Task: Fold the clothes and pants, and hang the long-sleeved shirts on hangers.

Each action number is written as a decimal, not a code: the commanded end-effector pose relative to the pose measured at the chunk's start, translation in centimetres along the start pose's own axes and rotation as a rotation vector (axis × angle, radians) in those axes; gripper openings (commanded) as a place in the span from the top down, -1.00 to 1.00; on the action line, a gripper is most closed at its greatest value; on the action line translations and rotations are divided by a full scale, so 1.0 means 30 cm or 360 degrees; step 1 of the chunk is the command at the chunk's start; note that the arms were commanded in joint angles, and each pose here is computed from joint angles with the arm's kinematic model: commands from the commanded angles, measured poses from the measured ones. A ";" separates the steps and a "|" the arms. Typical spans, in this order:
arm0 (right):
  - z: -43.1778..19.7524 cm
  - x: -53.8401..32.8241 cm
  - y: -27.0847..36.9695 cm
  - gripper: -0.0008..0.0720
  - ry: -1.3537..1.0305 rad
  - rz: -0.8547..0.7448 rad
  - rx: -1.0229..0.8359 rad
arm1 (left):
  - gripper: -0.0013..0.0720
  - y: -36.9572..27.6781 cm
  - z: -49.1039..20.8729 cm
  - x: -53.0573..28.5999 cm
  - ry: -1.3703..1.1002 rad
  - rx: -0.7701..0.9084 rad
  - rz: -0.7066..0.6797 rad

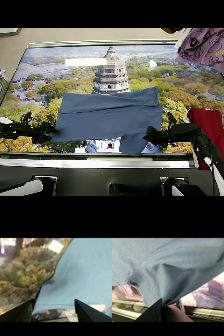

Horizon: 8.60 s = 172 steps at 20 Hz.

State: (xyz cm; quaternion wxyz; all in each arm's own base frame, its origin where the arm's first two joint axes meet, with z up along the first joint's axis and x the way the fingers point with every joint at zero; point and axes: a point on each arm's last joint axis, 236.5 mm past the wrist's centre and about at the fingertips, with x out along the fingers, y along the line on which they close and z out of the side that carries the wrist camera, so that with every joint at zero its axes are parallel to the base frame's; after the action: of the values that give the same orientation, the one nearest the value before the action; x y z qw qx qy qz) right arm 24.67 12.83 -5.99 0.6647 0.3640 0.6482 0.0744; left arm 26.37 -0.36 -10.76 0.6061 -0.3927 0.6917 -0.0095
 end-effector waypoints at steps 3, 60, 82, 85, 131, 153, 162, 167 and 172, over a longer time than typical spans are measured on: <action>-0.007 -0.018 0.015 0.90 -0.0013 0.0014 0.0000 | -0.65 0.016 -0.049 0.011 0.0114 0.0025 0.0016; 0.689 -0.317 -0.128 -0.82 -0.0059 0.0122 -0.0091 | 0.01 -0.531 0.615 -0.309 -0.0867 0.0467 0.0017; 0.666 -0.155 0.025 0.90 0.0014 0.0070 -0.0122 | 0.92 -0.712 0.482 -0.178 -0.0705 0.0561 -0.0097; 0.648 -0.314 0.050 0.90 -0.0157 -0.0086 -0.0120 | 0.92 -0.839 0.348 -0.002 -0.0537 0.0612 -0.0119; 0.295 -0.136 0.861 0.90 -0.0278 -0.0037 -0.0341 | 0.92 -0.846 0.407 -0.733 -0.0910 0.0547 0.0126; 0.443 -0.136 1.041 -0.38 -0.0446 0.0407 -0.0298 | 0.92 -0.763 0.436 -0.743 -0.0902 0.0488 0.0157; 0.708 -0.528 0.295 -0.50 -0.0419 0.0102 -0.0297 | 0.92 -0.765 0.434 -0.743 -0.0900 0.0490 0.0157; 0.609 -0.192 0.114 -0.49 -0.0071 0.0245 -0.0195 | 0.92 -0.766 0.434 -0.742 -0.0899 0.0491 0.0156; 0.563 0.081 0.073 -0.42 0.0110 0.0223 -0.0195 | 0.92 -0.765 0.434 -0.743 -0.0900 0.0489 0.0156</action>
State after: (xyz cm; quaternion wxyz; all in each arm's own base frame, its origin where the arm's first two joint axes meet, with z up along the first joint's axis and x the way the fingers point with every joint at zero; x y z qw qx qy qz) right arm 41.74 7.15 -4.96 0.6701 0.3679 0.6254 0.1565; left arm 48.65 2.17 15.50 0.8261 -0.2498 0.5045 0.0251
